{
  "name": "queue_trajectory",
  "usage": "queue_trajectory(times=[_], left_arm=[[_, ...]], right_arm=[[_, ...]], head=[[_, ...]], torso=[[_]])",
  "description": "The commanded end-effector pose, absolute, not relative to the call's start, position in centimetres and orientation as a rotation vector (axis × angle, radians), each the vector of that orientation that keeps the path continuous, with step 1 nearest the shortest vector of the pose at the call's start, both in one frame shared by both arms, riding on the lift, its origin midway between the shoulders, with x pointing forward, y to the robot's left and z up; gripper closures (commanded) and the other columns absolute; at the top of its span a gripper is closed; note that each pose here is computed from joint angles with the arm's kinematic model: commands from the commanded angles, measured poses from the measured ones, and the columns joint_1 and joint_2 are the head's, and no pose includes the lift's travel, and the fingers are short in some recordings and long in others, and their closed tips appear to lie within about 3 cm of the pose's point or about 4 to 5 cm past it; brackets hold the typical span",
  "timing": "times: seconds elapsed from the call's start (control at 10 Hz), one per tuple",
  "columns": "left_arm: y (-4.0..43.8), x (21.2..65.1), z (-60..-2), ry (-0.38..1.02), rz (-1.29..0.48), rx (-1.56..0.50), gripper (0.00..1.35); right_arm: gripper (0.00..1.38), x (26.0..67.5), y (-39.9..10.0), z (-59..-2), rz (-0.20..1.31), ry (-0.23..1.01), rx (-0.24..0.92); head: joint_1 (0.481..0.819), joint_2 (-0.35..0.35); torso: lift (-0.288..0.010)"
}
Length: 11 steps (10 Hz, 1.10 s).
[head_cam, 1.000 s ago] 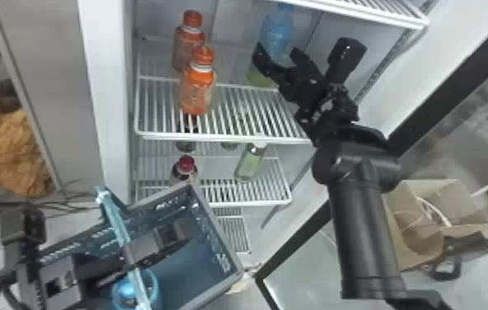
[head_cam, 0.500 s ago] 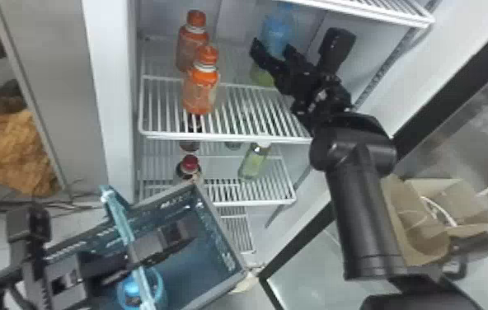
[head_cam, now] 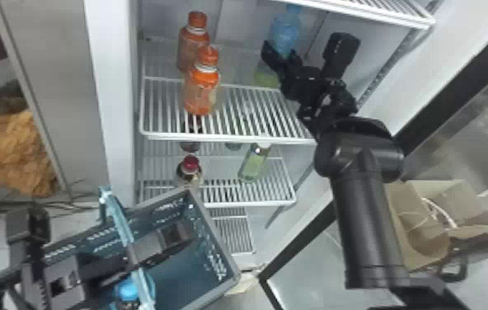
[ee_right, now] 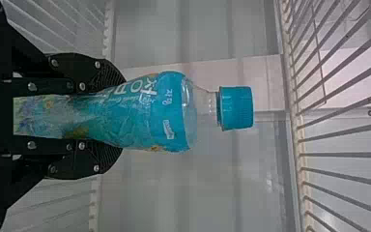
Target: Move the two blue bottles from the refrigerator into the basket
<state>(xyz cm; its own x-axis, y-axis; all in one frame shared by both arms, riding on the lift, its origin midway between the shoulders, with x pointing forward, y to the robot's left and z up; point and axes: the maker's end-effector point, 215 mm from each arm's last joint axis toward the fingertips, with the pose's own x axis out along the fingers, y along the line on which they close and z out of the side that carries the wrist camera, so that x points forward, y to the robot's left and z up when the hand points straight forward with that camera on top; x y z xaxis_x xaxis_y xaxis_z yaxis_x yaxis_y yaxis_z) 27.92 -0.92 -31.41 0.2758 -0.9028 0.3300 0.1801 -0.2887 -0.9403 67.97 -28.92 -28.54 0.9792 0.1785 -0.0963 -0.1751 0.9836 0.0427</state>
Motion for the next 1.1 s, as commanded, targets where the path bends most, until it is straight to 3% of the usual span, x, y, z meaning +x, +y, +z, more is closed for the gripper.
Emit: queue_trajectory(times=[0.0, 0.7, 1.0], left_arm=[[-0.9, 27.9, -31.5, 0.713, -1.256, -1.462, 1.2], [-1.1, 27.7, -31.4, 0.709, -1.257, -1.47, 1.2], [-1.1, 27.7, -31.3, 0.706, -1.256, -1.475, 1.2]], right_arm=[[1.28, 67.0, -29.7, -28.2, 0.169, 0.079, 0.039], [1.28, 57.9, -25.2, -24.2, 0.317, -0.03, 0.079], [1.28, 52.5, -21.8, -24.5, 0.403, 0.002, 0.13]], head=[[0.695, -0.333], [0.695, -0.343], [0.695, -0.326]], torso=[[-0.01], [-0.01], [-0.01]])
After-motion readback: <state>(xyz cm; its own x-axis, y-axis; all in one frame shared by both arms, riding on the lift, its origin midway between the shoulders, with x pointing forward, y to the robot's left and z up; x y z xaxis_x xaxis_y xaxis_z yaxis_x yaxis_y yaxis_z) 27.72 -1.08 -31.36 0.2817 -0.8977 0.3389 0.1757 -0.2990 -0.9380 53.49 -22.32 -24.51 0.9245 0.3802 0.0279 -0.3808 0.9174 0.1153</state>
